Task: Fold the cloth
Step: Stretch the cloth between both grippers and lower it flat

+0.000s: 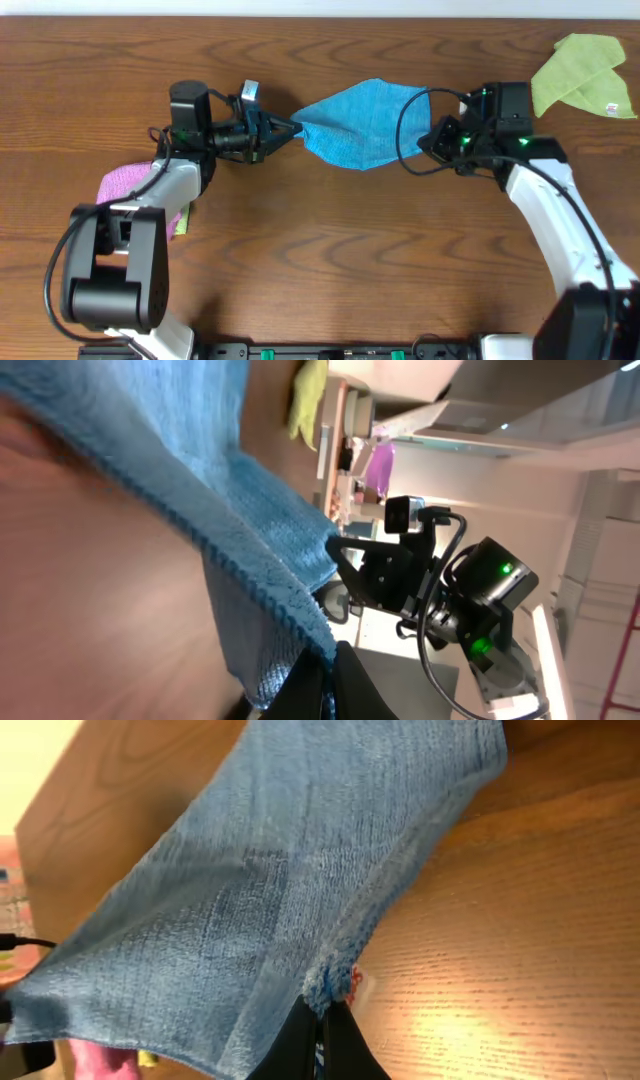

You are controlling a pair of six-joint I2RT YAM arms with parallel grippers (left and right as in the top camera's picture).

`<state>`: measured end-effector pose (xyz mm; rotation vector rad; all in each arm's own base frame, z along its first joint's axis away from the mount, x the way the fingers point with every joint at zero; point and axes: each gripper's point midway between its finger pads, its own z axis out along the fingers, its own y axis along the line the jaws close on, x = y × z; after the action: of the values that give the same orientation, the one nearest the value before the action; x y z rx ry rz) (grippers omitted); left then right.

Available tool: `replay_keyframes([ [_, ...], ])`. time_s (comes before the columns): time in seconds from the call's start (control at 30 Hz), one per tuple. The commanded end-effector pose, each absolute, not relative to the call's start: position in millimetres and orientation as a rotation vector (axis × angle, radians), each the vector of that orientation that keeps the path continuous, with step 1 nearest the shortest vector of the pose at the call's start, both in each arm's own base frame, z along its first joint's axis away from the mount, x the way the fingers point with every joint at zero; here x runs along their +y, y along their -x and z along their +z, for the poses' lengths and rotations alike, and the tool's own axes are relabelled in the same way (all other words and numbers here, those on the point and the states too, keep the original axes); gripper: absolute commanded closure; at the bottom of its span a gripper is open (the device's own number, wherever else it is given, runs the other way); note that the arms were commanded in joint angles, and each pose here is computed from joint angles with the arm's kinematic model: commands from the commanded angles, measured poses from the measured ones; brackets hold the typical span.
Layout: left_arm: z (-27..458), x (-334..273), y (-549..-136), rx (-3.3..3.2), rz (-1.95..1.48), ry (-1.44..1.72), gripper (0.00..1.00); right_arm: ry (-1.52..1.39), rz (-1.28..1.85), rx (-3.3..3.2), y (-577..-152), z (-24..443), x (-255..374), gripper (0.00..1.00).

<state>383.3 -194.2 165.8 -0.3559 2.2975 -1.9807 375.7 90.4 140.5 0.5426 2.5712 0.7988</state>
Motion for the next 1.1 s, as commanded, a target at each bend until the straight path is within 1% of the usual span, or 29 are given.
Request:
replay_keyframes([
  [0.0, 188.7, -195.9, -376.7, 2.279, -2.022, 0.276, 0.94, -0.513, 0.837, 2.523, -368.6, 165.3, 95.5, 0.99],
  [0.27, 198.0, -203.6, -358.4, 2.300, -2.115, 0.176, 0.95, -0.527, 0.744, 2.528, -340.5, 184.4, 83.2, 0.99],
  [0.57, 200.9, -232.7, -334.1, 2.355, -2.195, 0.056, 0.94, -0.523, 0.720, 2.476, -328.0, 205.5, 76.5, 0.99],
  [0.8, 203.3, -250.9, -309.0, 2.396, -2.279, -0.070, 0.94, -0.560, 0.669, 2.518, -306.8, 203.6, 57.7, 0.99],
  [1.07, 178.0, -245.4, -283.0, 2.456, -2.352, -0.025, 0.94, -0.585, 0.638, 2.518, -293.7, 207.5, 45.4, 0.99],
])
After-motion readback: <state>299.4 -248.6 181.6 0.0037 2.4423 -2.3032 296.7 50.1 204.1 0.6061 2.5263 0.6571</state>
